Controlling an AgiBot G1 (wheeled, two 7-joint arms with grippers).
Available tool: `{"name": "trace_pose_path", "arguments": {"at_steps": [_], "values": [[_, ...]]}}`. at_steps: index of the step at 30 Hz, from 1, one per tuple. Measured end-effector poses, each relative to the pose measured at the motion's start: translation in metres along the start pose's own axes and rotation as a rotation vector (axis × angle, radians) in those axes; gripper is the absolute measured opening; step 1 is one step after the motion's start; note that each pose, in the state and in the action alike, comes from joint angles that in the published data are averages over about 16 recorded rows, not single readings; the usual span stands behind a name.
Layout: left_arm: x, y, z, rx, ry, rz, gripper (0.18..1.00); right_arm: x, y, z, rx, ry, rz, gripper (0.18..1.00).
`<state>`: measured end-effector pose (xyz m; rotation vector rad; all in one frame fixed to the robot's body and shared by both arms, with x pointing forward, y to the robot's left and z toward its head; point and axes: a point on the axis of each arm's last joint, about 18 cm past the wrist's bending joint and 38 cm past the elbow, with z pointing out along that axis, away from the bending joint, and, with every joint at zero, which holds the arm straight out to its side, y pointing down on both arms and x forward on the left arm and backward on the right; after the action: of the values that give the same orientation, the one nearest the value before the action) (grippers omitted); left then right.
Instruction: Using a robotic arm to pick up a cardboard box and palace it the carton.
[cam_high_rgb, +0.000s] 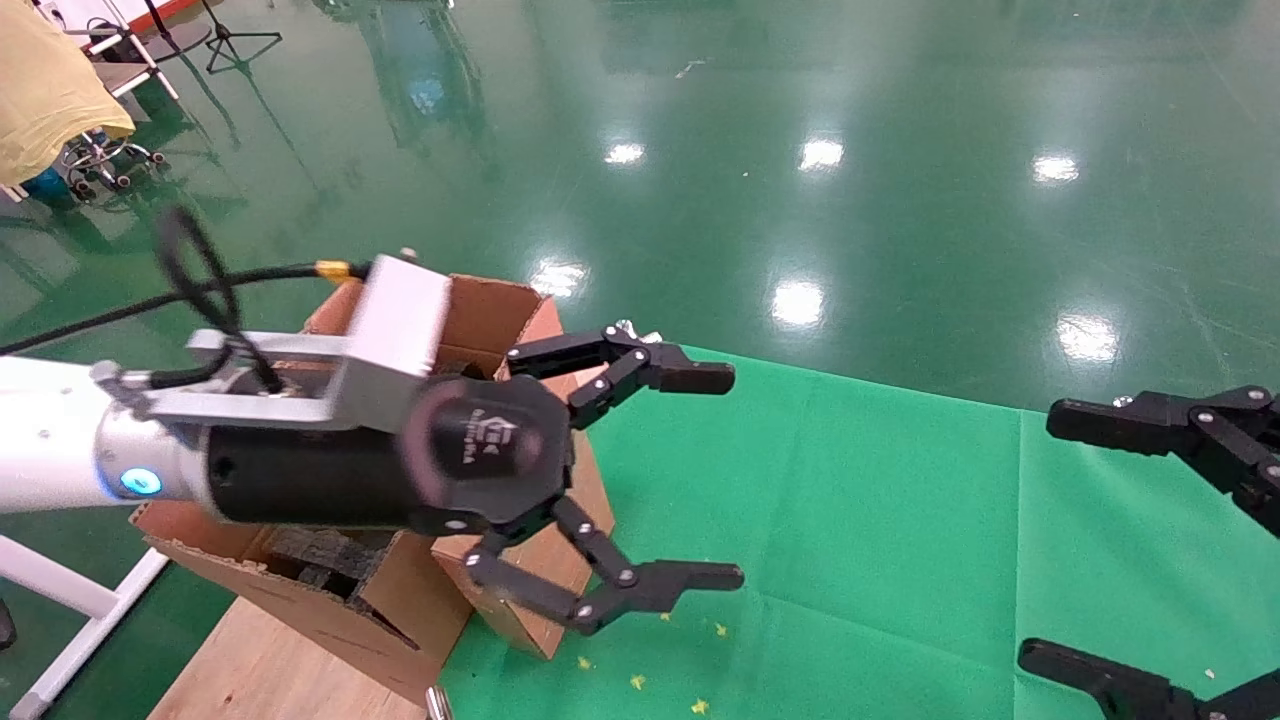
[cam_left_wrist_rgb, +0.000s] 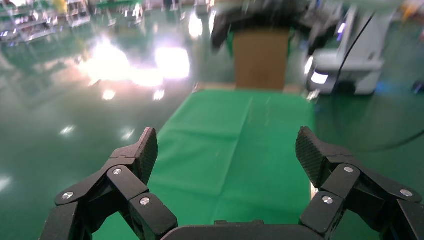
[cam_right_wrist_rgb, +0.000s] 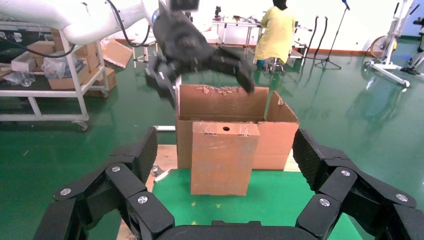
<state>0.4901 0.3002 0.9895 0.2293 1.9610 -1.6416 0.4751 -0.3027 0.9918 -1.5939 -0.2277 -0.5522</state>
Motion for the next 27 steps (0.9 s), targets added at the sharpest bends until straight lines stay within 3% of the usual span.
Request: {"name": "trace_pose_path", "arguments": {"at_steps": [11,18,27], "values": [[-0.022,0.012,0.005,-0.134,-0.089,0.042,1.000,0.000,0.000,0.000,0.000,0.000,-0.002,0.932],[-0.048,0.019,-0.002,-0.261,-0.204,0.037,1.000,0.001,-0.001,0.000,0.000,0.001,-0.003,0.831],[-0.087,0.023,-0.022,-0.478,-0.395,-0.082,1.000,0.001,-0.001,0.000,0.000,0.001,-0.003,0.637]]}}
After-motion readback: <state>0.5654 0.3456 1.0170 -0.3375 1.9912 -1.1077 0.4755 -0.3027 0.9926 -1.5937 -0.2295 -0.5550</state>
